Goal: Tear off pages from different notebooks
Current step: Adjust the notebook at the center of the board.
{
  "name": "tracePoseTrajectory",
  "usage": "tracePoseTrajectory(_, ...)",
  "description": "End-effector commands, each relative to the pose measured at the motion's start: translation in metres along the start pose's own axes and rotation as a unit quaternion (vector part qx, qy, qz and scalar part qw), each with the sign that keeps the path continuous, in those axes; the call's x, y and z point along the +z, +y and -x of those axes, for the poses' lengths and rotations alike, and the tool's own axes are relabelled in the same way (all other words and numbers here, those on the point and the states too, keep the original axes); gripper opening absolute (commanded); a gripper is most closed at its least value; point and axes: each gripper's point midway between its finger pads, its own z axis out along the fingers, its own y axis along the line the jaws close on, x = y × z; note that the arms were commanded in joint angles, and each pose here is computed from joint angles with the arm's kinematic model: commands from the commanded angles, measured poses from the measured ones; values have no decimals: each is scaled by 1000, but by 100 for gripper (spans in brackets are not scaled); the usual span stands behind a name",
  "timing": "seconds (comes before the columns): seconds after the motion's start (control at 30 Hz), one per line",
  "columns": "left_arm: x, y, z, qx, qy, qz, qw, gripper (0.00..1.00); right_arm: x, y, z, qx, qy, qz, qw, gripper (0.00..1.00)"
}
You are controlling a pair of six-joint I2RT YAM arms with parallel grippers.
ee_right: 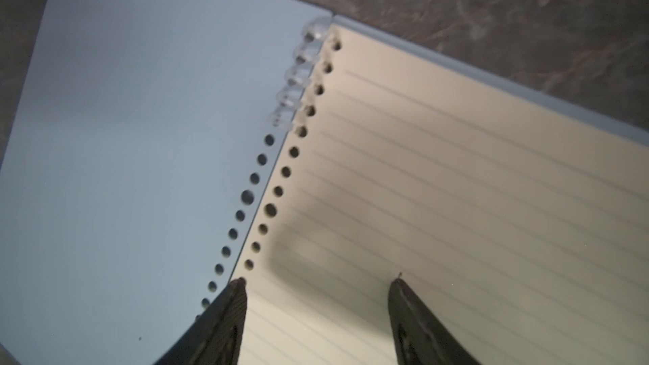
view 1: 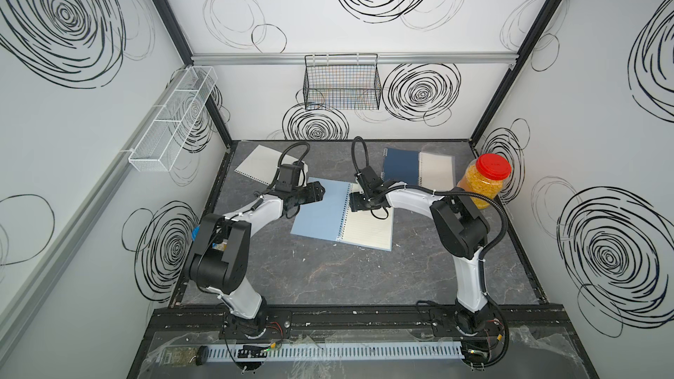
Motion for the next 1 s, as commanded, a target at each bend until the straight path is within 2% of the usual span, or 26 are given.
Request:
tracePoseTrajectory(0.0,-2,-34,-17,34,7,-54,998,73,-13,-6,30,15,-32,27,999,68)
tracePoseTrajectory(0.23,3,-79,-76,72,76,-111,988,73,3,-22,61,9,-27,40,999,67)
tracePoseTrajectory(0.4,13,-111,-112,72,112,-147,980,72,18,-24,77,-5,-22,49,999,67)
tracePoseTrajectory(0.53,22,-119,-128,60,134,-155,977,72,28,-29,83,-6,-15,46,999,66)
tracePoseTrajectory(0.77,34,-91,-147,26,163,-125,978,70,37,-37,67,-6,8,52,999,66)
tracePoseTrajectory(0.97,38,-54,-149,0,171,-75,982,68,33,-38,44,-10,31,64,997,64)
